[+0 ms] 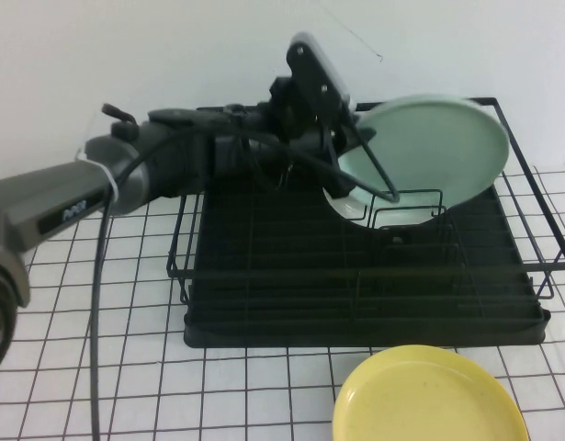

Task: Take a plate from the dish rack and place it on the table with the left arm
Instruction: Grasp the plate from the shelf, then place the plate from the table

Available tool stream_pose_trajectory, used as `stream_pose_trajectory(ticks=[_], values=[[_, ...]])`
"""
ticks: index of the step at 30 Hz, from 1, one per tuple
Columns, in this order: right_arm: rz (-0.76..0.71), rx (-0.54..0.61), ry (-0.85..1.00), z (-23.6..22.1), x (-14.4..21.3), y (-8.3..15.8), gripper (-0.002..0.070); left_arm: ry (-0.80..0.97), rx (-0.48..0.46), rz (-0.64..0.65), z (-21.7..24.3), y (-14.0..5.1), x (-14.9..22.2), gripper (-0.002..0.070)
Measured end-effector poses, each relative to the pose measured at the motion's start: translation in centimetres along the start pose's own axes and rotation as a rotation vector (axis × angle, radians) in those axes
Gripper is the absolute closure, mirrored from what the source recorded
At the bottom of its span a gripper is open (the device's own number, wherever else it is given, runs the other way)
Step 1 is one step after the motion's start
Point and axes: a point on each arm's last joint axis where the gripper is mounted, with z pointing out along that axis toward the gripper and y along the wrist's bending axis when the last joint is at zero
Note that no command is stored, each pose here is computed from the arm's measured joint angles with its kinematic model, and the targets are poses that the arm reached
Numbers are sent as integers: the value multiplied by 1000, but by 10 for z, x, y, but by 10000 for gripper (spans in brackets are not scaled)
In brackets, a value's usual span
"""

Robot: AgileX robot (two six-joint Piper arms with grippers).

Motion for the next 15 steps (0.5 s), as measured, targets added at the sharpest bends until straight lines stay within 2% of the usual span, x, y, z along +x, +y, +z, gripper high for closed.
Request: stream_pose_trajectory(ticks=[7,11,15], values=[[0,0,0,0,0,0,678,-64,-23,-108,-26,4,-42,599],[0,0,0,0,0,0,678,-45,3,-104,-44,1,-63,599],[0,0,0,0,0,0,678,-10,45,-203,-72,-6,-90,599]])
